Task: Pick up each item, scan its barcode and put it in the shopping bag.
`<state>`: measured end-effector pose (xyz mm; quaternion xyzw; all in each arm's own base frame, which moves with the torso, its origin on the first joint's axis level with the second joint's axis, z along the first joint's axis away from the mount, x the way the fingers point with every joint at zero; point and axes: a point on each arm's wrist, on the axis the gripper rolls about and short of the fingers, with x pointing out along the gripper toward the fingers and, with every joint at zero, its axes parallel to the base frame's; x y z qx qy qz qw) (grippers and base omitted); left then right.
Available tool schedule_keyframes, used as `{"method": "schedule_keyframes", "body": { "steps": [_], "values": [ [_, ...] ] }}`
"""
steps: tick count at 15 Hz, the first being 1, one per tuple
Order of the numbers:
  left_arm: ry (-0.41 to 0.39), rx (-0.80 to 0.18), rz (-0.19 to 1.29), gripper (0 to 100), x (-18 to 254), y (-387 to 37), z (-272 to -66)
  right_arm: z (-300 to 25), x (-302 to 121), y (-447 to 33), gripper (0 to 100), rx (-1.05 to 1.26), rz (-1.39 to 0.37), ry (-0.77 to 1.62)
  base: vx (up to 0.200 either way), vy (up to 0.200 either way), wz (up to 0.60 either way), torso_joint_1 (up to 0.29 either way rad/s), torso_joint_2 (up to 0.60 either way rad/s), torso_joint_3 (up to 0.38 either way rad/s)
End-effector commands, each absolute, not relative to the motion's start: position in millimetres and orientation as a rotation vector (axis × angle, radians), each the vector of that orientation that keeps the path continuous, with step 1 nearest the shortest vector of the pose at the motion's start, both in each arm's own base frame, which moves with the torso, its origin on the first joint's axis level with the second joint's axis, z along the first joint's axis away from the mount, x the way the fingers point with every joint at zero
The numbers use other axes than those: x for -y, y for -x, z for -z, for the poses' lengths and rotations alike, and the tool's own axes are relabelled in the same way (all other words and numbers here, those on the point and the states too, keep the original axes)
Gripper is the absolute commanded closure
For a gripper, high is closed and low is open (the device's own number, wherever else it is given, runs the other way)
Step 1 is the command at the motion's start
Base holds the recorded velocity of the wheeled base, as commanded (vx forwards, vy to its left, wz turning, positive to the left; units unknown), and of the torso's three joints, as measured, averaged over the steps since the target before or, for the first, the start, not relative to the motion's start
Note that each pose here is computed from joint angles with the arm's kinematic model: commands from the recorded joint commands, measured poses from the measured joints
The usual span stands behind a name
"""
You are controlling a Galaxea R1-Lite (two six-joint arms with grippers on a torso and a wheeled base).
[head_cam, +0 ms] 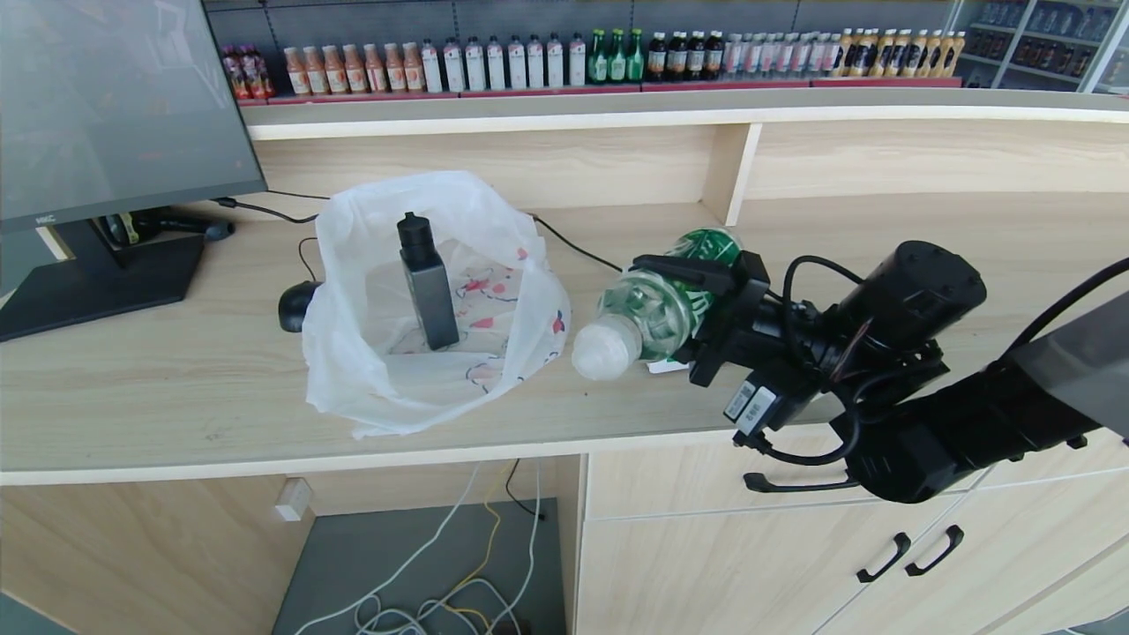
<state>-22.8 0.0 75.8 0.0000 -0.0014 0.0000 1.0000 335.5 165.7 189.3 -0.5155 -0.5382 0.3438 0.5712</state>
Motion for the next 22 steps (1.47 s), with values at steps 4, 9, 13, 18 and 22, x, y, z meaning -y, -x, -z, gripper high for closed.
{"method": "schedule_keyframes", "body": {
  "steps": [4,9,13,18,22],
  "values": [
    [0.000,0.005,0.000,0,0,23,-76,-188,-169,-335,100,1.266,-0.817,1.204,0.000,0.000,0.00,0.000,0.00,0.000],
    [0.000,0.005,0.000,0,0,23,-76,-197,-167,-331,100,1.284,-0.800,1.205,0.000,0.000,0.00,0.000,0.00,0.000],
    [0.000,0.003,0.000,0,0,23,-76,-216,-163,-322,100,1.305,-0.781,1.178,0.000,0.000,0.00,0.000,0.00,0.000],
    [0.000,0.003,-0.002,0,0,23,-76,-249,-155,-303,100,1.325,-0.766,1.109,0.000,0.000,0.00,0.000,0.00,0.000],
    [0.000,0.003,0.000,0,0,23,-76,-274,-145,-284,100,1.271,-0.712,0.998,0.000,0.000,0.00,0.000,0.00,0.000]
  ]
}}
